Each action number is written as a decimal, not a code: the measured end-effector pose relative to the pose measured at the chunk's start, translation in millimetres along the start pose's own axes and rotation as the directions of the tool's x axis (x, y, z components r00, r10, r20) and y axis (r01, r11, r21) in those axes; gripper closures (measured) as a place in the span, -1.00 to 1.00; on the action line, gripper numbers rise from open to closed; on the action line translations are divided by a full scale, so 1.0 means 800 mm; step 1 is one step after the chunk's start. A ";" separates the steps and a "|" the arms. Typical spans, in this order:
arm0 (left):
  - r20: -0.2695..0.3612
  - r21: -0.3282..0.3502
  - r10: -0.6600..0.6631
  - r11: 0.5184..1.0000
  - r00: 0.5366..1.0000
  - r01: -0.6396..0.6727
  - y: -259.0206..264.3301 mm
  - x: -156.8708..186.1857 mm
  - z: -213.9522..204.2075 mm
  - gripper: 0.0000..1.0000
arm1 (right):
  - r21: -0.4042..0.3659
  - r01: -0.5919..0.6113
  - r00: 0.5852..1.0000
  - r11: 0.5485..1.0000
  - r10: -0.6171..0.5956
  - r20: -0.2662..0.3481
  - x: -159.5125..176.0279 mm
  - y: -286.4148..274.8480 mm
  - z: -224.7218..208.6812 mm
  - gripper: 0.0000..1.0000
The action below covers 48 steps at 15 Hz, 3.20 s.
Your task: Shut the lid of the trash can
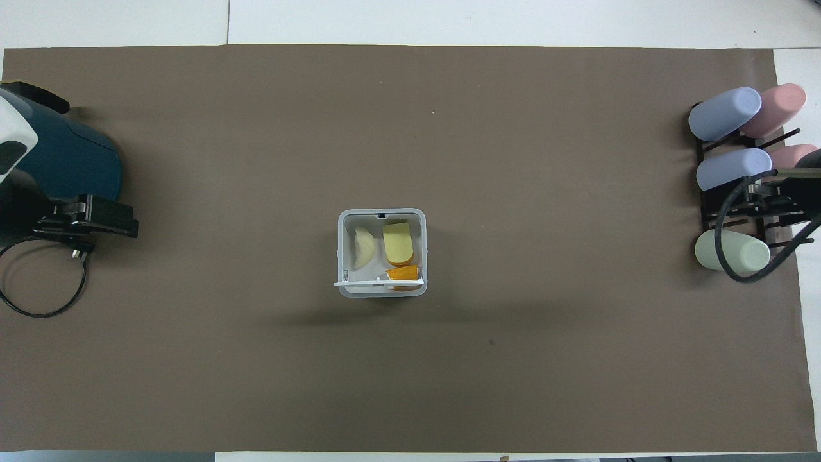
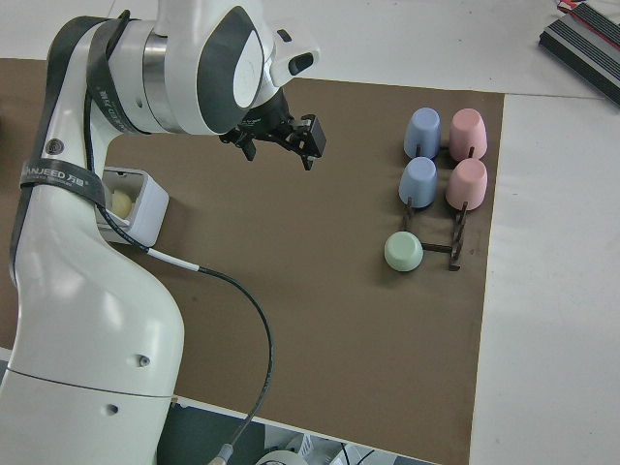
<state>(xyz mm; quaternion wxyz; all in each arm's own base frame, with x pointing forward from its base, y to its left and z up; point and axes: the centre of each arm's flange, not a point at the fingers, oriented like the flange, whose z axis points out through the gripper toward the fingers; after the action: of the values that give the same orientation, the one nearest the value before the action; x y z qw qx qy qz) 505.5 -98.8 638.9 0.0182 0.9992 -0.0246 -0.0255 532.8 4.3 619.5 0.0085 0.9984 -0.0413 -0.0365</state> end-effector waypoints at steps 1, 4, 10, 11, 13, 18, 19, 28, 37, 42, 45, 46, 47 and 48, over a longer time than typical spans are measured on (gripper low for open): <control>-0.002 0.001 -0.001 1.000 1.000 0.001 0.011 -0.002 0.001 -0.99 | 0.000 0.000 1.000 1.000 0.000 0.000 0.000 0.000 0.000 -1.00; -0.014 0.002 0.001 1.000 1.000 -0.001 0.050 -0.008 0.007 -0.41 | 0.000 0.000 1.000 1.000 0.000 0.000 0.000 0.000 0.000 -1.00; -0.015 -0.003 0.019 1.000 1.000 -0.019 0.154 -0.046 0.047 0.95 | 0.000 0.000 1.000 1.000 0.000 0.000 0.000 0.000 0.000 -1.00; -0.021 -0.005 0.022 1.000 1.000 -0.022 0.182 -0.057 0.060 0.98 | 0.000 0.000 1.000 1.000 0.000 0.000 0.000 0.000 0.000 -1.00; -0.035 -0.010 0.033 0.999 0.999 -0.033 0.244 -0.085 0.089 0.98 | 0.000 0.000 1.000 1.000 0.000 0.000 0.000 0.000 0.000 -1.00; -0.059 -0.027 0.060 0.998 0.996 -0.061 0.332 -0.140 0.151 0.98 | 0.000 0.000 1.000 1.000 0.000 0.000 0.000 0.000 0.000 -1.00; -0.052 -0.023 0.066 0.997 0.996 -0.068 0.338 -0.144 0.160 0.98 | 0.000 0.000 1.000 1.000 0.000 0.000 0.000 0.000 0.000 -1.00; -0.087 -0.061 0.019 0.998 0.996 -0.024 0.348 -0.114 0.196 0.98 | 0.000 0.000 1.000 1.000 0.000 0.000 0.000 0.000 0.000 -1.00; -0.121 -0.092 -0.021 0.996 0.992 0.010 0.339 -0.083 0.203 0.98 | 0.000 0.000 1.000 1.000 0.000 0.000 0.000 0.000 0.000 -1.00; -0.136 -0.109 -0.051 0.993 0.989 0.036 0.338 -0.050 0.230 0.98 | 0.000 0.000 1.000 1.000 0.000 0.000 0.000 0.000 0.000 -1.00; -0.136 -0.111 -0.063 0.993 0.989 0.048 0.338 -0.035 0.249 0.98 | 0.000 0.000 1.000 1.000 0.000 0.000 0.000 0.000 0.000 -1.00; -0.136 -0.112 -0.064 0.993 0.989 0.049 0.338 -0.032 0.255 0.98 | 0.000 0.000 1.000 1.000 0.000 0.000 0.000 0.000 0.000 -1.00; -0.134 -0.111 -0.066 0.993 0.989 0.051 0.339 -0.029 0.262 0.98 | 0.000 0.000 1.000 1.000 0.000 0.000 0.000 0.000 0.000 -1.00; -0.133 -0.110 -0.067 0.993 0.989 0.052 0.340 -0.027 0.269 0.98 | 0.000 0.000 1.000 1.000 0.000 0.000 0.000 0.000 0.000 -1.00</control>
<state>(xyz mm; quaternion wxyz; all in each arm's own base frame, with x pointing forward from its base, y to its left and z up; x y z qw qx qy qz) 460.1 -376.5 435.8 0.0724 0.9965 0.0079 0.0410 532.8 4.3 619.5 0.0085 0.9984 -0.0413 -0.0365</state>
